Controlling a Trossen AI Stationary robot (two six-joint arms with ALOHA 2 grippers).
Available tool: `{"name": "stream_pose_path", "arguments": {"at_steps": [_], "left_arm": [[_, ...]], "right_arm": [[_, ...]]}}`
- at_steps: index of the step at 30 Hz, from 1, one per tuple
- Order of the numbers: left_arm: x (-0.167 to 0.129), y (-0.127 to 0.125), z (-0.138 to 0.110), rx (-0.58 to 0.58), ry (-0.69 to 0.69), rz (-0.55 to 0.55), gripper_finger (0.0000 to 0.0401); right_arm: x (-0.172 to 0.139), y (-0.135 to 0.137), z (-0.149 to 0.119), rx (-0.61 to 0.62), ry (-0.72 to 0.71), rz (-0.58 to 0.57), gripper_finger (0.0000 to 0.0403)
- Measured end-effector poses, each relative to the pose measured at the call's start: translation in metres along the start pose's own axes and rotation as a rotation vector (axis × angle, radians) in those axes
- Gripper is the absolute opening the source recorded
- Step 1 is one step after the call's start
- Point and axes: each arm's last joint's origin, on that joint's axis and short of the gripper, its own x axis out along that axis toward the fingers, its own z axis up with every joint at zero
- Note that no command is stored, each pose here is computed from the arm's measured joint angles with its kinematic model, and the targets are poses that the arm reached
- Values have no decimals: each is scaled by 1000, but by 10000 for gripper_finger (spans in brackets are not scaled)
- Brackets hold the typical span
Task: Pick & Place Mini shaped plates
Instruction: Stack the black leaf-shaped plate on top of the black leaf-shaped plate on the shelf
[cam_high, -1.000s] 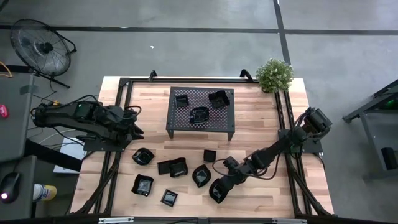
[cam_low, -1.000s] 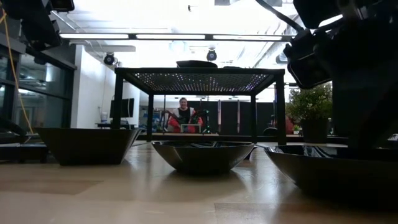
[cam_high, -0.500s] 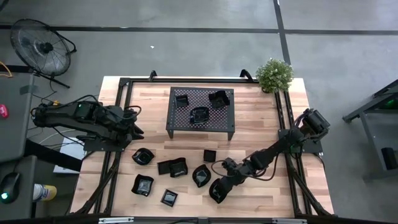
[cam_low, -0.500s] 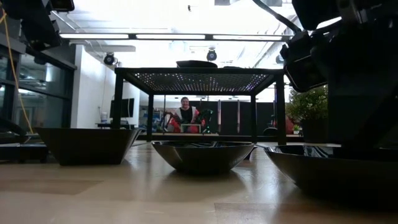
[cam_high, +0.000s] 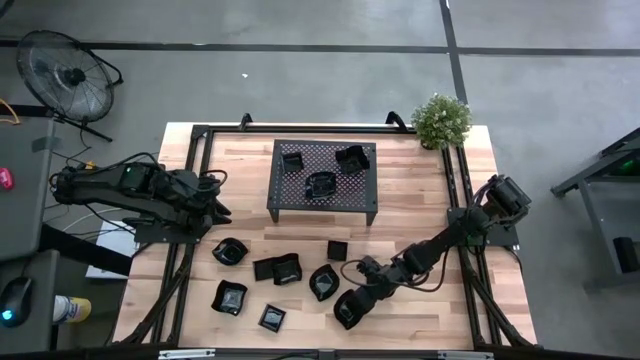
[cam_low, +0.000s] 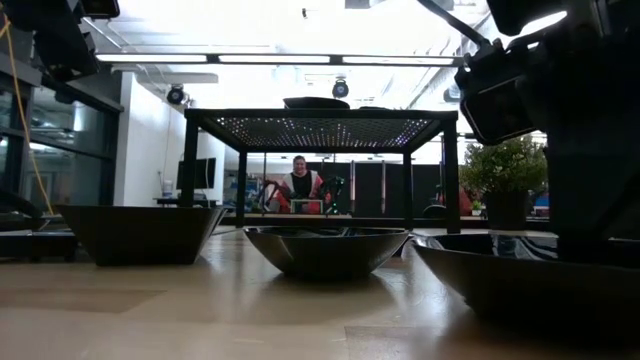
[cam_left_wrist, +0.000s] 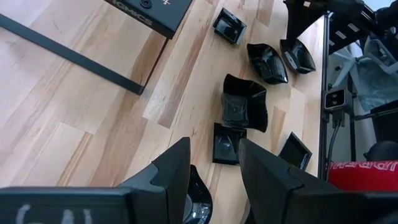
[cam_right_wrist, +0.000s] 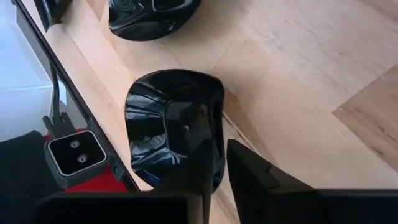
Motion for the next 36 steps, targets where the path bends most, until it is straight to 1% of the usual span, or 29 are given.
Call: {"name": "stream_pose_path", "arguments": {"at_steps": [10,26,32,36], "left_arm": [[0,0,0,3,-1,1,136],[0,0,0,3,-1,1,136],[0,0,0,3,-1,1,136],[0,0,0,3,0,0,136]], "right_arm": [[0,2,0,-6,-2,20,2],[0,3,1,-3,-17,28,1],[-2,4,1,26,-1,38,12],[-8,7,1,32,-17,44,41]]}}
